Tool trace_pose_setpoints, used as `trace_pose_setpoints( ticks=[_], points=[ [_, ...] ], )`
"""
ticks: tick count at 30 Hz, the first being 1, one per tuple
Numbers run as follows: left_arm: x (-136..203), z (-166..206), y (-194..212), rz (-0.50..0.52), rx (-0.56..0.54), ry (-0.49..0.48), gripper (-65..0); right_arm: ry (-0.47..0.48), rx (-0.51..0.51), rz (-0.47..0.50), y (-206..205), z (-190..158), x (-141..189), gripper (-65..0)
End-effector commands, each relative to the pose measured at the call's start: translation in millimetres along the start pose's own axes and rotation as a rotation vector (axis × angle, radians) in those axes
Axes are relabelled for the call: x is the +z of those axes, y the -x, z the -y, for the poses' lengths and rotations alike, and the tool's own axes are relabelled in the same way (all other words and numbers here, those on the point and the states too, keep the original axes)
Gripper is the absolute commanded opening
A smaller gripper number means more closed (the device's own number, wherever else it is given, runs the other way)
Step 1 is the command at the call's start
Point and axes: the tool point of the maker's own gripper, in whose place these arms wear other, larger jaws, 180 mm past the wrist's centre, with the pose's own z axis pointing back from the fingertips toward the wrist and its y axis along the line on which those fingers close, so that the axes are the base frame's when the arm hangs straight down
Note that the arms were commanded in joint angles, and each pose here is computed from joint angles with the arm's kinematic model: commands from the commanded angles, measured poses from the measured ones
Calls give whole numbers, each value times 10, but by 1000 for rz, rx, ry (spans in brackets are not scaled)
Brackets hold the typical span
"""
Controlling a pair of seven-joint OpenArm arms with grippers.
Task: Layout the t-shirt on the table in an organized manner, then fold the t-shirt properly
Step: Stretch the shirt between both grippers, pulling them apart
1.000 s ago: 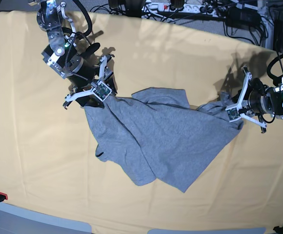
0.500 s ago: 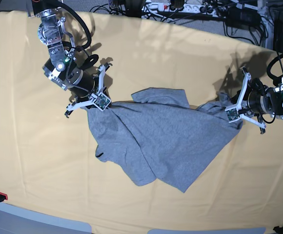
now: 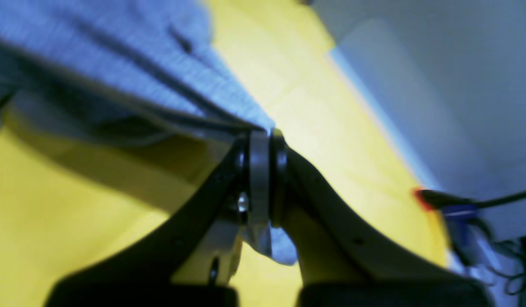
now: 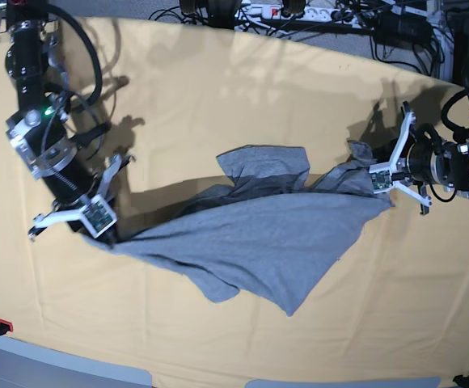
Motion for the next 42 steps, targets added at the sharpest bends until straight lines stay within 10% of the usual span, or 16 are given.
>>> trace_pose_setpoints(
  ticks=[1, 9, 19, 29, 35, 42],
  points=[
    [131, -98, 20, -4, -8, -32, -650, 62, 17, 59, -168, 251, 32, -650],
    [290, -164, 205, -50, 1, -59, -650, 21, -24, 157, -357, 682, -260, -650],
    [416, -368, 441, -173, -59, -158, -650, 119, -167, 23, -129, 1649, -959, -650],
    [1150, -1478, 484, -250, 5, -753, -650, -51, -280, -62, -5, 1410, -1257, -650],
    [1266, -1635, 541, -228, 50, -808, -650, -34, -300, -90, -20, 1449, -1274, -208],
    [1229, -1655, 653, -231, 95, -793, -650, -348, -391, -26, -472, 1084, -1131, -205]
  ],
)
